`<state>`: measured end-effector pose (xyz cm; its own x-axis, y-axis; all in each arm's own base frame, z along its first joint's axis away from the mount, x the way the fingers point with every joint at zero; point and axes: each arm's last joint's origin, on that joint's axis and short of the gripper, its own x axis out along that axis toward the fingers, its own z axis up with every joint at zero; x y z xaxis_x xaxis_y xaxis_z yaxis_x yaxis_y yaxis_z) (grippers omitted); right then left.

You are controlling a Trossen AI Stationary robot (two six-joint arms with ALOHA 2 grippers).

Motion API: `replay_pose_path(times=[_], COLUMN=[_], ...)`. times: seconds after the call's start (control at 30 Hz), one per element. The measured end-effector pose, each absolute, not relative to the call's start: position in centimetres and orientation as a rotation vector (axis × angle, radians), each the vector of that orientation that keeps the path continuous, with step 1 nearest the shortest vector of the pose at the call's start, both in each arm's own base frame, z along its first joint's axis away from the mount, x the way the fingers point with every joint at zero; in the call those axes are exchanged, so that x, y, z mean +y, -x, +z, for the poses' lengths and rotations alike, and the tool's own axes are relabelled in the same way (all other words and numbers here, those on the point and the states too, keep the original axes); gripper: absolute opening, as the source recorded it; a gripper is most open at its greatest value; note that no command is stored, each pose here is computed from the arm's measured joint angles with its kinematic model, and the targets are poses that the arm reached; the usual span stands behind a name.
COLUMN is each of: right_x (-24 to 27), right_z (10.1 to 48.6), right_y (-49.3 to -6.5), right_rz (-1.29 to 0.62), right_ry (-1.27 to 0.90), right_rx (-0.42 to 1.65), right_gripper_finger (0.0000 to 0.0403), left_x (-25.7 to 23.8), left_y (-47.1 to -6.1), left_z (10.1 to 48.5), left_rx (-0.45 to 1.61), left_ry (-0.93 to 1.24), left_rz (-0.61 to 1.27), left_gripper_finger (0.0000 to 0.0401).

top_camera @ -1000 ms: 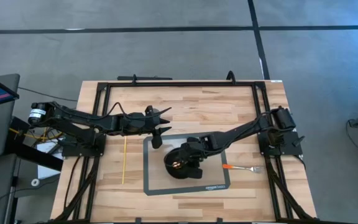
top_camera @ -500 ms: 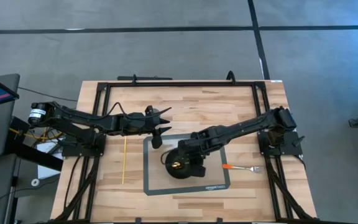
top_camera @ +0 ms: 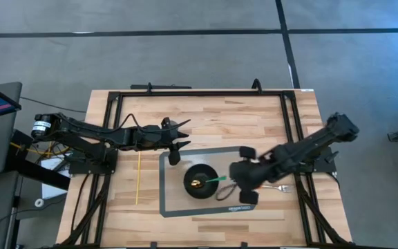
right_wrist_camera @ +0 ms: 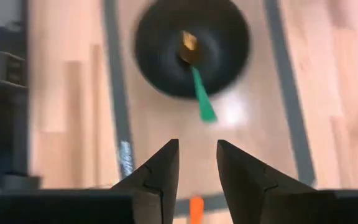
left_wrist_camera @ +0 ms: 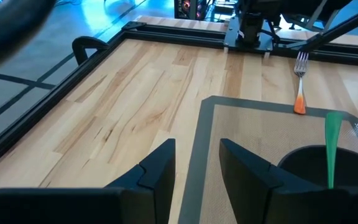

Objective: Pick & Place Utensil
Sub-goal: Put the orange fork into the black bowl on the transparent mat

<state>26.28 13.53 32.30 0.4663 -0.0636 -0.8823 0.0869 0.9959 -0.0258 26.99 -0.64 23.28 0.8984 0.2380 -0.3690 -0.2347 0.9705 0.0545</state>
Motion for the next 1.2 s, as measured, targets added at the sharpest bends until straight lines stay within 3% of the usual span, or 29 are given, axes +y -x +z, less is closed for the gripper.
replay_pose_path(times=[0.13,0.37,0.5,1.2], right_x=[13.6,12.8,13.1,14.1], right_z=[28.9,22.0,18.9,12.8], right_y=[-22.8,-16.7,-14.6,-14.5], right_rz=[-0.191,-0.421,-0.424,-0.436], right_ry=[-0.090,-0.411,-0.493,-0.264], right_rx=[1.137,1.350,1.435,1.584], right_gripper_finger=[0.0102,0.0102,0.0102,0.0102], left_x=[-0.6,-0.6,-0.6,-0.6], left_y=[-27.0,-27.0,-27.0,-27.0], left_z=[23.3,23.3,23.3,23.3], left_rx=[0.385,0.385,0.385,0.385], left_ry=[-0.009,-0.009,-0.009,-0.009], left_rz=[0.245,0.245,0.245,0.245], left_gripper_finger=[0.0126,0.0126,0.0126,0.0126])
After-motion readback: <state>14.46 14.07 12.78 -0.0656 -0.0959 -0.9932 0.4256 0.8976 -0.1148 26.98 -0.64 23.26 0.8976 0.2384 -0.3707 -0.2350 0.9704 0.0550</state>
